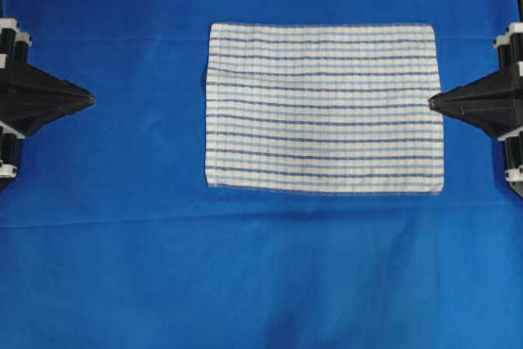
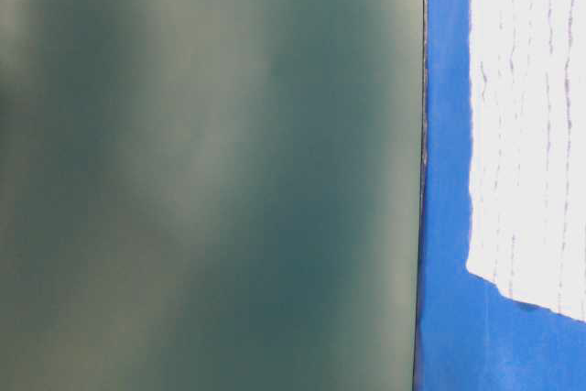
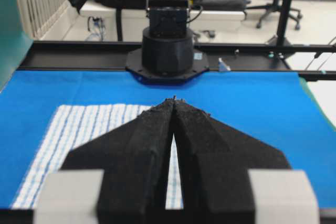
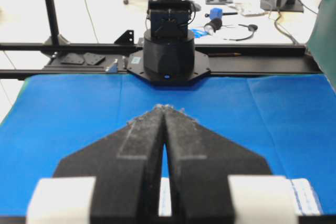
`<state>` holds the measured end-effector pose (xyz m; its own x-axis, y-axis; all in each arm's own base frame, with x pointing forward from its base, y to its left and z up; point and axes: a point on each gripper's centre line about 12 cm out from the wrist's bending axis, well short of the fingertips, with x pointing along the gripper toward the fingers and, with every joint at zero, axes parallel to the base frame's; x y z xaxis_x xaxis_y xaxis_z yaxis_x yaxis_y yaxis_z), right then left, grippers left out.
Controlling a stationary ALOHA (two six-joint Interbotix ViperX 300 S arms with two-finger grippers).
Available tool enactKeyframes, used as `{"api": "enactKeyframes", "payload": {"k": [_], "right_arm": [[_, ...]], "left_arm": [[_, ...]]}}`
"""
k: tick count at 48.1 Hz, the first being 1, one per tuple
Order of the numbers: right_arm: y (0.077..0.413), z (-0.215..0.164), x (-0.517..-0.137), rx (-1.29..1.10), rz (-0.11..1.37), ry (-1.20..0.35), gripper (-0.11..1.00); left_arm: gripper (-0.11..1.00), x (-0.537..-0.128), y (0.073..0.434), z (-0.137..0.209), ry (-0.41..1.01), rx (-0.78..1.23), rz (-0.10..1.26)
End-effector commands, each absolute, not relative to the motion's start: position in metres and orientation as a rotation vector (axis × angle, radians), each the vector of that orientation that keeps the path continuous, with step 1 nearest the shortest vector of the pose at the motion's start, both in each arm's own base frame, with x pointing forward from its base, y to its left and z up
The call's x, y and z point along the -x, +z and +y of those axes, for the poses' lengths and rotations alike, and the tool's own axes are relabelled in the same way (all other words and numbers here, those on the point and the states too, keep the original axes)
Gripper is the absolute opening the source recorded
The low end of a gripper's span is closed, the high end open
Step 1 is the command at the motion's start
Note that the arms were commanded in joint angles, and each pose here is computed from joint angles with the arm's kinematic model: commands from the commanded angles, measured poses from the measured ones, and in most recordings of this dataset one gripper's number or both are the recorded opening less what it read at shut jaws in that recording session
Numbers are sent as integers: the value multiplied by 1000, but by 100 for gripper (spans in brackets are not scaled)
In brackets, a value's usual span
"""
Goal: Fold the blue towel.
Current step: 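Move both grippers to the towel's far corners and grasp them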
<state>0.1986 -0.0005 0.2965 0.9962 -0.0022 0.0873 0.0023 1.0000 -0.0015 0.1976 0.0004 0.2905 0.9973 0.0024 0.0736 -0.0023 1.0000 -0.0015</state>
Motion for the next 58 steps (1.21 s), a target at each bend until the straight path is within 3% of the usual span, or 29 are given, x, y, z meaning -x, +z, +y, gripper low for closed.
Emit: {"api": "enactKeyframes", "payload": {"k": [1, 16, 29, 33, 37, 45, 49, 58], "right_arm": [[303, -2, -200, 3, -103, -9, 2], [298, -21, -202, -19, 2, -102, 1], [267, -67, -193, -90, 208, -340, 2], [254, -85, -188, -119, 278, -427, 2], [242, -98, -185, -142, 337, -489, 4], [213, -120, -182, -198, 461, -586, 47], [196, -130, -181, -223, 528, -620, 62], [158, -151, -180, -283, 659, -683, 59]], "left_arm": [[0, -207, 296, 6, 30, 24, -74], [0, -248, 283, 33, 137, 24, 37], [2, -277, 257, 77, 276, 49, 163], [15, -286, 246, 90, 313, 62, 207], [38, -296, 231, 106, 352, 77, 262], [84, -314, 199, 129, 398, 106, 373], [85, -323, 185, 139, 413, 118, 421], [82, -335, 153, 161, 452, 147, 509]]}}
